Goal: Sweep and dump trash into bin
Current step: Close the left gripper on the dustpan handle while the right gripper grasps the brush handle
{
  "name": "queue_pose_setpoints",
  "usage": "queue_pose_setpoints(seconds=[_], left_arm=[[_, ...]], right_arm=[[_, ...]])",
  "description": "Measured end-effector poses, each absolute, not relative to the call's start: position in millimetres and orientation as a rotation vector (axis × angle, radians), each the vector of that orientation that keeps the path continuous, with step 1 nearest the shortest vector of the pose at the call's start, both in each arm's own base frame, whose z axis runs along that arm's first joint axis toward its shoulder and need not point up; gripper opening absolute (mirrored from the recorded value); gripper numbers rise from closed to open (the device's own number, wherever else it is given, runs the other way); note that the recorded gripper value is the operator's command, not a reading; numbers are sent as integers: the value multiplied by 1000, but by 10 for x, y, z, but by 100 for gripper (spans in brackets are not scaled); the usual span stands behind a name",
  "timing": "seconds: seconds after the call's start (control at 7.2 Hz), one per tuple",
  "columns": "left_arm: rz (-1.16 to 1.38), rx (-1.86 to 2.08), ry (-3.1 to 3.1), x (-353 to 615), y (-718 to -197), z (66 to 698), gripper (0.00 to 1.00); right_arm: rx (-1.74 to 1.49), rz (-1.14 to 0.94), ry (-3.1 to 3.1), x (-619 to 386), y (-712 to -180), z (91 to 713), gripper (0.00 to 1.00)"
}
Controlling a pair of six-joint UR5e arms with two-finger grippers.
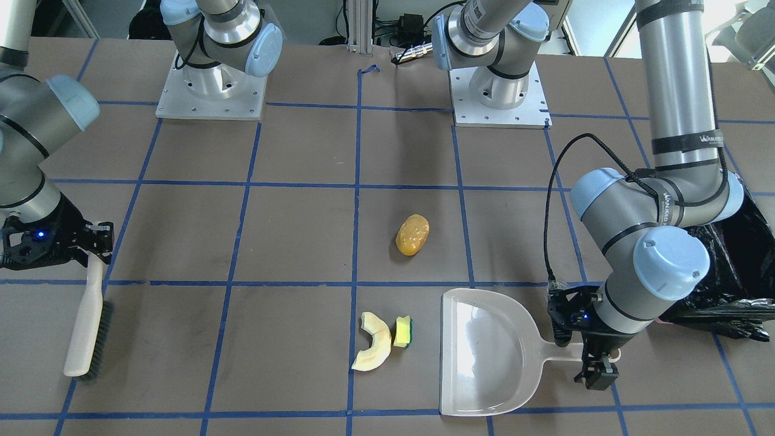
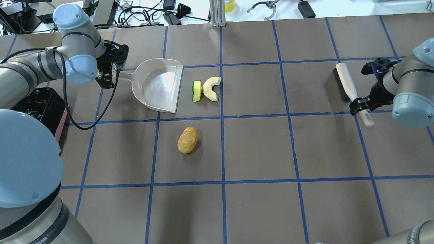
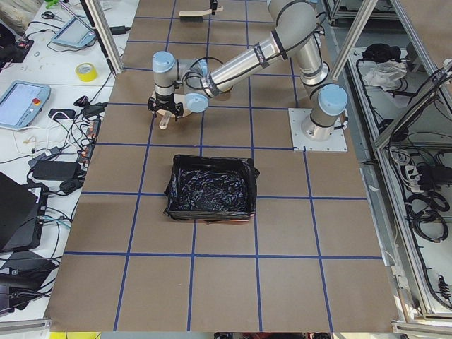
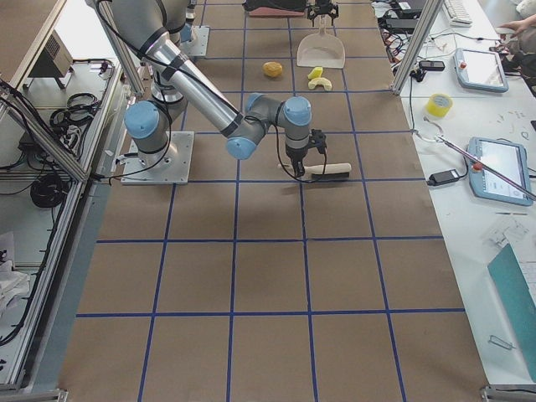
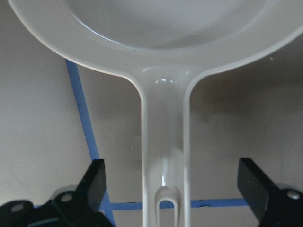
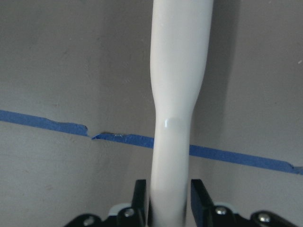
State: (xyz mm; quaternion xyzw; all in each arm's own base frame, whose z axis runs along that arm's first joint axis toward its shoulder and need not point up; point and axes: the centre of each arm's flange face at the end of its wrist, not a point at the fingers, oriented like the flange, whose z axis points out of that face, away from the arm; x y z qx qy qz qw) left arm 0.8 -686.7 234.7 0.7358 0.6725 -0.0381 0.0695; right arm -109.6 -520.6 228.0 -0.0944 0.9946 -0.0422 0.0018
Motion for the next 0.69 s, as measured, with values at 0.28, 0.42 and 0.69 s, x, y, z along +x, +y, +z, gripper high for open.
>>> queue_pose_setpoints(seconds=[0.28, 0.42, 0.69], left_arm=[[-126, 2193, 2043, 57, -6866, 2305, 68], [-126, 2185, 2052, 112, -6861, 2296, 28], [-128, 2173, 2061, 156, -6854, 2318, 2]], right_arm=[[-294, -143, 3122, -1093, -5206, 2313, 24], [-294, -151, 3116, -1087, -5210, 2320, 19], [-294, -177, 3101, -1072, -5225, 2352, 11]])
